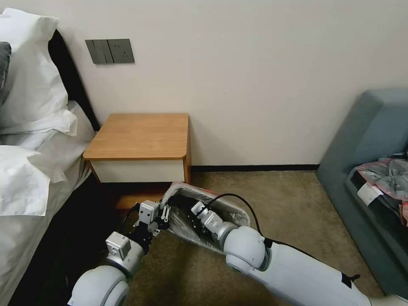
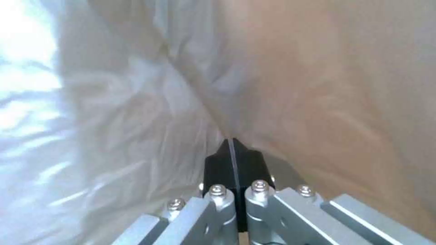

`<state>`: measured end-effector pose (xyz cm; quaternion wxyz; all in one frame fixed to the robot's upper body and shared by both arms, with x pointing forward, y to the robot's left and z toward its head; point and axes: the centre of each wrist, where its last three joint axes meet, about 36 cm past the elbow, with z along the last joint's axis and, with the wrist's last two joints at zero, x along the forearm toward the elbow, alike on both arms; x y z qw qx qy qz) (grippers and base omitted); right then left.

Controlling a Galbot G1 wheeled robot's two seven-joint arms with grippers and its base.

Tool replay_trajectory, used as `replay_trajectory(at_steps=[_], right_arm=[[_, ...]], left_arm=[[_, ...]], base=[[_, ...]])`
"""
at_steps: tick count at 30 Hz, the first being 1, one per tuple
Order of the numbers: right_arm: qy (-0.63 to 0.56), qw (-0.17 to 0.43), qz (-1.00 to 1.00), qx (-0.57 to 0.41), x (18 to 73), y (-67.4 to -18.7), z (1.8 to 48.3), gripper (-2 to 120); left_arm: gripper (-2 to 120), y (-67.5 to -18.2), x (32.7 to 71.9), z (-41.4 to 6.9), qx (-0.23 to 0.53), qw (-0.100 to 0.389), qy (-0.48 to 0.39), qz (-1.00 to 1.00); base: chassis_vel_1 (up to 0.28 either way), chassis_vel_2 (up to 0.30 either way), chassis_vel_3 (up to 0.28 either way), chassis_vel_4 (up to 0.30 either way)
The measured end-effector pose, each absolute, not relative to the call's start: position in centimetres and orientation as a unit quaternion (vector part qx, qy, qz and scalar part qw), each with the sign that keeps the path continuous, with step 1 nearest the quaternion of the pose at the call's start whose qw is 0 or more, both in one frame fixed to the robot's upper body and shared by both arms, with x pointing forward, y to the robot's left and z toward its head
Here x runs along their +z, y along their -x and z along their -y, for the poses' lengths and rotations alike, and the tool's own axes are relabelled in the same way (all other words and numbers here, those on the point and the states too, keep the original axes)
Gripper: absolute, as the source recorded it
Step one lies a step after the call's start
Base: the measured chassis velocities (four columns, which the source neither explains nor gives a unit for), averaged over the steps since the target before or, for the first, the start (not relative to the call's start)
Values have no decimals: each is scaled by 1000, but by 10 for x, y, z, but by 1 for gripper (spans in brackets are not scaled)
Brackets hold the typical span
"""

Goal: Pick up the garbage bag from the table and place it over the trash can.

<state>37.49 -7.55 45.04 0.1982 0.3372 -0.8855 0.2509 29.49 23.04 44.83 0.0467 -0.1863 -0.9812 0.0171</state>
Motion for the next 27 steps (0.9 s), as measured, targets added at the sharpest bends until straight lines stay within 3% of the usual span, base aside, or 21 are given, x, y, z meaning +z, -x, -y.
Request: replay_trajectory(at_steps=[14,21,27], right_arm=[[-357,202,900,147,484,-352,106,0],[-366,154,915,78,494,-333,136,-1],[-302,79,946,84,498,-341,159,23]], left_arm=[[3,-300,435,-220,98,114,129,980],[3,-306,424,-214,137,171,68,973],[3,-304,412,-206,153,207,48,965]], base=[[0,0,0,0],[0,0,0,0],[0,0,0,0]])
